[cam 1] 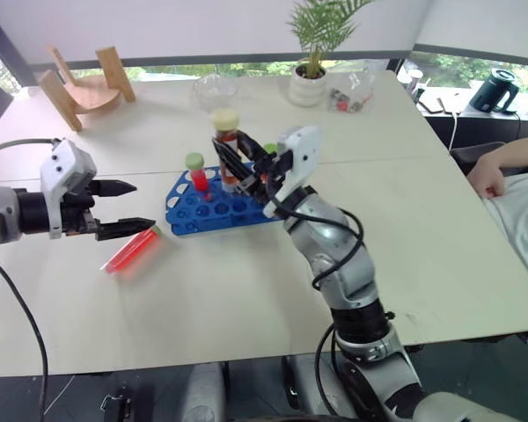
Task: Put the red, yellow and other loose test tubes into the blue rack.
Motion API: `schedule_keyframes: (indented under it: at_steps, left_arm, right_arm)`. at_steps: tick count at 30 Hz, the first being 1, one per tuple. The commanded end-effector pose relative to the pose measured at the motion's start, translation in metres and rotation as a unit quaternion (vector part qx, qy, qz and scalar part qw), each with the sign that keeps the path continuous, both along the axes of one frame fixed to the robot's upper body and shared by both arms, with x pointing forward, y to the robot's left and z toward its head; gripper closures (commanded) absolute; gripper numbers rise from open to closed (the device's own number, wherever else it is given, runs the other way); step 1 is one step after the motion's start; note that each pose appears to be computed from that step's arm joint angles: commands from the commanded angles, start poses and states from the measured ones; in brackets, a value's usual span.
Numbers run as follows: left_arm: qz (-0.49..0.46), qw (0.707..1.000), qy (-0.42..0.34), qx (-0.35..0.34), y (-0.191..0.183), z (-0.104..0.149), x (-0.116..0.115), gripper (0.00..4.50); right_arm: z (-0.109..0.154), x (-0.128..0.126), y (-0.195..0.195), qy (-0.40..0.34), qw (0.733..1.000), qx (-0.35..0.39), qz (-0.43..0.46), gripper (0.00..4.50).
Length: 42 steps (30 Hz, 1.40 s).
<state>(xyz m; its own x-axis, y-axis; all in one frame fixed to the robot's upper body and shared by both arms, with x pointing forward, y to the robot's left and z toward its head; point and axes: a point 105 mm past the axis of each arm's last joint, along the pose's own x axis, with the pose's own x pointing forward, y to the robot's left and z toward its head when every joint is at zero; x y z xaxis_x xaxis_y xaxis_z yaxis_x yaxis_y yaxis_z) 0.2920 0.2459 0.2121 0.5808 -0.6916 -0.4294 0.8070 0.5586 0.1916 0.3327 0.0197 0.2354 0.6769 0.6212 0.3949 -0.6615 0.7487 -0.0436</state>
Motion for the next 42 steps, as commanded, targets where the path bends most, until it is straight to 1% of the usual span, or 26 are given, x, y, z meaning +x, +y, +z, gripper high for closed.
schedule_keyframes:
  at_steps: [1,8,11,14,18,25,30,36,41,42]
  left_arm:
    - [-0.005,1.0,-0.017,0.015,0.0,0.011,0.001,0.0]
    - [-0.006,1.0,-0.014,0.019,-0.003,0.007,0.001,0.0]
    - [-0.001,1.0,-0.009,0.025,-0.001,0.003,-0.001,0.0]
    - [0.002,1.0,-0.007,0.023,-0.001,0.002,-0.002,0.0]
    - [0.003,1.0,-0.007,0.021,-0.003,0.002,-0.004,0.0]
    - [0.003,1.0,-0.003,0.021,-0.005,0.0,-0.005,0.0]
    - [0.002,1.0,-0.003,0.02,-0.007,-0.001,-0.004,0.0]
    - [0.0,1.0,-0.005,0.018,-0.009,-0.003,-0.002,0.0]
    - [0.0,1.0,-0.005,0.019,-0.009,-0.003,-0.002,0.0]
    - [0.001,1.0,-0.005,0.019,-0.009,-0.002,-0.002,0.0]
  right_arm:
    - [0.0,0.003,0.002,-0.028,0.999,0.013,-0.035,3.68]
    - [-0.025,0.009,0.011,-0.005,0.999,-0.017,-0.03,3.68]
    - [-0.036,0.007,0.018,0.008,0.999,-0.035,-0.006,3.68]
    - [-0.042,0.007,0.02,0.012,0.999,-0.043,-0.004,3.68]
    - [-0.048,0.012,0.018,0.008,0.999,-0.05,-0.009,3.68]
    - [-0.048,0.019,0.009,-0.008,0.998,-0.06,-0.031,3.68]
    - [-0.055,0.017,0.005,0.002,0.997,-0.066,-0.028,3.68]
    - [-0.069,0.015,0.009,0.013,0.997,-0.077,-0.026,3.68]
    - [-0.067,0.018,0.015,0.006,0.997,-0.073,-0.03,3.68]
    - [-0.065,0.018,0.014,0.003,0.997,-0.071,-0.032,3.18]
